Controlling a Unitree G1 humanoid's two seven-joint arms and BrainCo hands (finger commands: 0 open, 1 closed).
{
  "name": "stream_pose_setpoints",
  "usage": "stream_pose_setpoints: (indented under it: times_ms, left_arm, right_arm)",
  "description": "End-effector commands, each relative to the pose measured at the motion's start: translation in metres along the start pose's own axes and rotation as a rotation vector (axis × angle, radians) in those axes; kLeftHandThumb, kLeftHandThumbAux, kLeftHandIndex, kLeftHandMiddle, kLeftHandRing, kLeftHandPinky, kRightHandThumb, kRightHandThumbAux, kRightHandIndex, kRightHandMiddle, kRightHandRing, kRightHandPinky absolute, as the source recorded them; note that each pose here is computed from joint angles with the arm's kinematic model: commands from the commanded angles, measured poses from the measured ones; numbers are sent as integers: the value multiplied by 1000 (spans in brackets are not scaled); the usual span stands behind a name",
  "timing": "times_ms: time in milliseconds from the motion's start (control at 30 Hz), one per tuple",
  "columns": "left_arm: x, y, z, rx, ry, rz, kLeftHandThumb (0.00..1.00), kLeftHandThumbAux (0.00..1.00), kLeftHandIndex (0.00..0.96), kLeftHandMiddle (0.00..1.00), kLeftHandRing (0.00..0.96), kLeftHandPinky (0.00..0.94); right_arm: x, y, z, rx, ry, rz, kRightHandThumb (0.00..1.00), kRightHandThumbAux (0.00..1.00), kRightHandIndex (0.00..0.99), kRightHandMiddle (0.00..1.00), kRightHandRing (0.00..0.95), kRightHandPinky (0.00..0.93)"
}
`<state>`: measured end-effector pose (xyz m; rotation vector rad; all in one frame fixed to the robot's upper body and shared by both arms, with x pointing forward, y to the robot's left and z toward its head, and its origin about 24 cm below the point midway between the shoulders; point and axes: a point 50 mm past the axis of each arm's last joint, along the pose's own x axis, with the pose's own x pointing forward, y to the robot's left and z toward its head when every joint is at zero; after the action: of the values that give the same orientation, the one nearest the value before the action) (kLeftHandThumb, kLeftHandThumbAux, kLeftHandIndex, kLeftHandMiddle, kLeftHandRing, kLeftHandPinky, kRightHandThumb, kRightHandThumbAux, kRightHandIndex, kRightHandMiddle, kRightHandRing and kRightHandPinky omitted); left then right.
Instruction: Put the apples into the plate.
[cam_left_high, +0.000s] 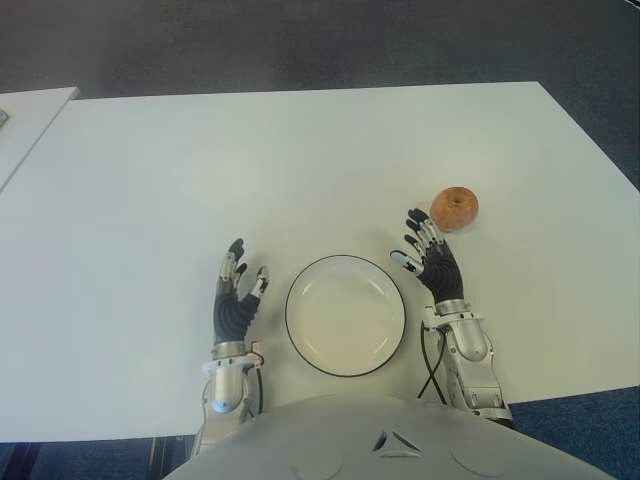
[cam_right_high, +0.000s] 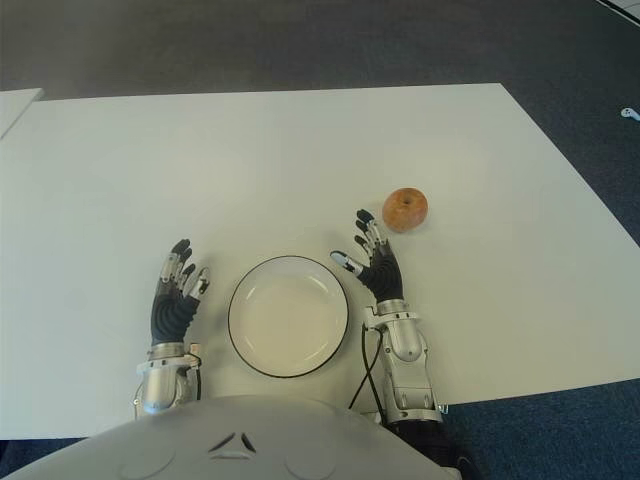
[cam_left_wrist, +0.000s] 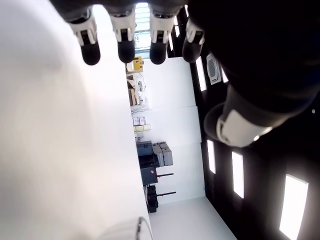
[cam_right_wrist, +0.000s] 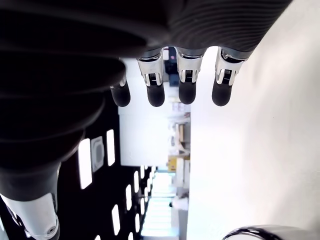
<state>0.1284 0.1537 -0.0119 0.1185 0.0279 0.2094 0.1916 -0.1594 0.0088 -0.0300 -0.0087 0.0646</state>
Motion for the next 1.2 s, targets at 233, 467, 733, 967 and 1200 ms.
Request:
stream_pose_setpoints:
  times_ms: [233, 467, 733, 967, 1200]
  left_arm:
    - [-1, -1, -8, 15, 27, -1, 59, 602, 57, 20, 11, 30]
    - [0, -1, -8, 11, 21, -2, 65, 606, 52, 27, 18, 35]
    - [1, -2, -10, 14, 14, 7, 69, 598, 51, 29, 21, 36]
    - [2, -3, -10, 0, 11, 9, 79, 588, 61, 36, 27, 42]
    - [4, -2, -10, -6, 17, 14, 79, 583, 64, 42, 31, 44]
  right_arm:
    - [-4, -1, -9, -31, 35, -11, 179, 668, 0, 0, 0, 0]
    - [0, -1, -6, -36, 10, -14, 169, 678, 0, 0, 0, 0]
    - [20, 9, 31, 6, -123, -6, 226, 655, 36, 20, 14, 70]
    - [29, 9, 55, -102, -301, 11, 367, 594, 67, 51, 63, 151]
    - [36, 4, 68, -307, -444, 39, 439, 549, 73, 64, 71, 132]
